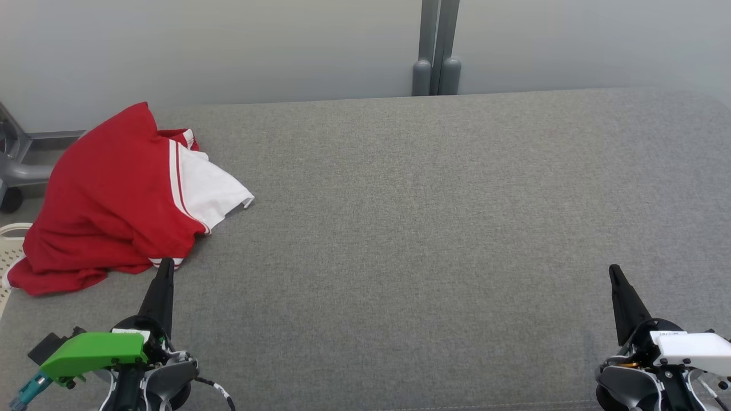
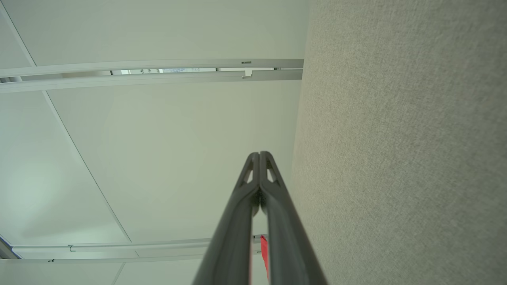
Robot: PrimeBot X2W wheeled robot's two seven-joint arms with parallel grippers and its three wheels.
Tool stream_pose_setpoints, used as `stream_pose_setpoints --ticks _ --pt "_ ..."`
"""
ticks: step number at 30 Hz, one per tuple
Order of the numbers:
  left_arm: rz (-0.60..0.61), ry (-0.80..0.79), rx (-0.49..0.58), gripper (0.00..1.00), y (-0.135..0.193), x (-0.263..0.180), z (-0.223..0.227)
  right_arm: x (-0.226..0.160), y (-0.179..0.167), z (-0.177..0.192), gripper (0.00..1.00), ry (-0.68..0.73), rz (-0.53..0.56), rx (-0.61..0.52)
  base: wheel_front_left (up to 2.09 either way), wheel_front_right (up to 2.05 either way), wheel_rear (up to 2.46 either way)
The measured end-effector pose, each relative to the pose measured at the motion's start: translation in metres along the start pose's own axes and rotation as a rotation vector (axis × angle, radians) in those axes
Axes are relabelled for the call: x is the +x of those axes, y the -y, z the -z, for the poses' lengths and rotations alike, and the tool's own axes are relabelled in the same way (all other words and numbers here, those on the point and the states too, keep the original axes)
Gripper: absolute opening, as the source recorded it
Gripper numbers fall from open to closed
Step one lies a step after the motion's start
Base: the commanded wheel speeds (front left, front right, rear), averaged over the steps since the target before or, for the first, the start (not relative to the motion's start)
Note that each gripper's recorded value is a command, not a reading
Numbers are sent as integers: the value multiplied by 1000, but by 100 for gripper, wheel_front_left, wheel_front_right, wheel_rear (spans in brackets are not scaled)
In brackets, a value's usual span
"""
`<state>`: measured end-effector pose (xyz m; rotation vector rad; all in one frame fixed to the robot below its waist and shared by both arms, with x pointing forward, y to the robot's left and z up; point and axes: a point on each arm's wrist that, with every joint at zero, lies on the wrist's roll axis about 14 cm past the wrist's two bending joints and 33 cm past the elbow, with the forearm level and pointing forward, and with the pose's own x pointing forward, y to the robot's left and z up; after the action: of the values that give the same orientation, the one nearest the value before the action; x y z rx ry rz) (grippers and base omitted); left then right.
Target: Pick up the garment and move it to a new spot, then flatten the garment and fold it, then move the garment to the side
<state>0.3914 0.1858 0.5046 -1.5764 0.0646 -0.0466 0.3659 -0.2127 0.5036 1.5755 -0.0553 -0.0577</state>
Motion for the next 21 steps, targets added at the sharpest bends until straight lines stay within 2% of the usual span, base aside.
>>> stream_pose_setpoints --ticks 13,14,21 --pt "-15 0 -3 0 -5 -2 1 -1 4 1 0 0 12 3 0 0 0" --pt "-32 0 -7 100 -11 -4 1 -2 8 1 100 0 25 6 0 0 0" --pt "-144 10 -26 100 -48 -23 3 -14 35 6 100 -2 108 19 0 0 0"
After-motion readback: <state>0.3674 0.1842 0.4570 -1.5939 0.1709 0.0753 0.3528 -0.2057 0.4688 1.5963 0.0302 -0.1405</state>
